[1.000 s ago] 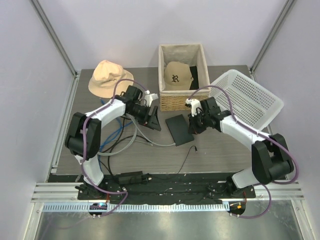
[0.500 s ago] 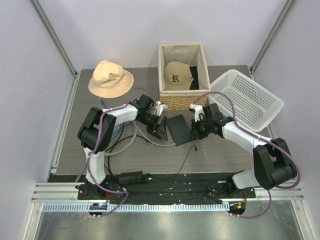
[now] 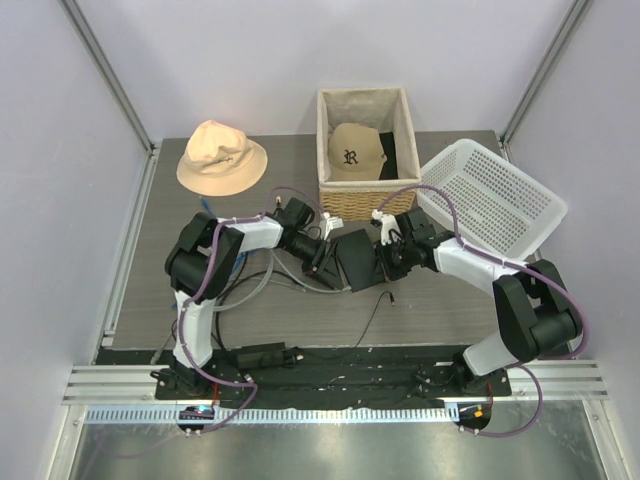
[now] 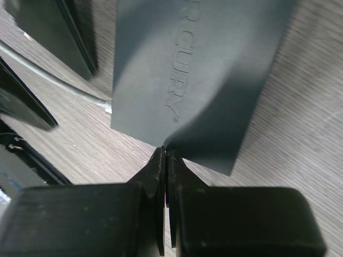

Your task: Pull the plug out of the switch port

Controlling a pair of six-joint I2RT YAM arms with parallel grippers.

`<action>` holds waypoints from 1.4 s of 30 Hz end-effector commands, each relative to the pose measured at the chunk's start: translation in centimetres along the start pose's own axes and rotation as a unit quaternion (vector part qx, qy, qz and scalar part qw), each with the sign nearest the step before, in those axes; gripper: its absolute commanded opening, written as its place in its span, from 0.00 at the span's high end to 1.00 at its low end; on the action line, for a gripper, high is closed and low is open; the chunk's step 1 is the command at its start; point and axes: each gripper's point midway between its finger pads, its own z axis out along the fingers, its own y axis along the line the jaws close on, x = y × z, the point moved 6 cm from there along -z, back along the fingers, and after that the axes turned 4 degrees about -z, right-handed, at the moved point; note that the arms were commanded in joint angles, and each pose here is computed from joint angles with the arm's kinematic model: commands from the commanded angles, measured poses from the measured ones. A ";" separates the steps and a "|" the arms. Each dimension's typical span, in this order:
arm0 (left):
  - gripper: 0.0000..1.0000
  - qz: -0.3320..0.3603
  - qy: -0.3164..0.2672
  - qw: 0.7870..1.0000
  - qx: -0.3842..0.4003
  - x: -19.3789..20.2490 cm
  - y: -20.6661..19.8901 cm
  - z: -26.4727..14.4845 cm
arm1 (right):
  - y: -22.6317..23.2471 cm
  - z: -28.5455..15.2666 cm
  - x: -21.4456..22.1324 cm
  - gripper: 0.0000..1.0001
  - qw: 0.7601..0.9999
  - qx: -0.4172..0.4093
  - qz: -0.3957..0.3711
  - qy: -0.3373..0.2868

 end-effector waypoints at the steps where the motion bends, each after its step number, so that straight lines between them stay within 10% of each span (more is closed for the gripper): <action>1: 0.37 -0.014 0.023 1.000 -0.006 1.4 1.4 2.3 | -0.6 1.2 0.3 0.99 1.000 0.014 0.015 0.007; 20: 0.32 -0.074 -0.010 0.976 -0.206 1.5 5.4 3.3 | -0.5 1.4 0.6 0.99 1.000 0.013 0.024 0.008; 29: 0.29 -0.046 -0.040 0.991 -0.120 0.6 4.7 4.8 | -0.6 1.7 0.8 0.99 0.999 0.012 0.029 0.013; 42: 0.64 -0.050 -0.035 0.995 -0.083 0.4 5.0 5.9 | -0.7 2.0 1.1 0.99 0.999 0.012 0.033 0.022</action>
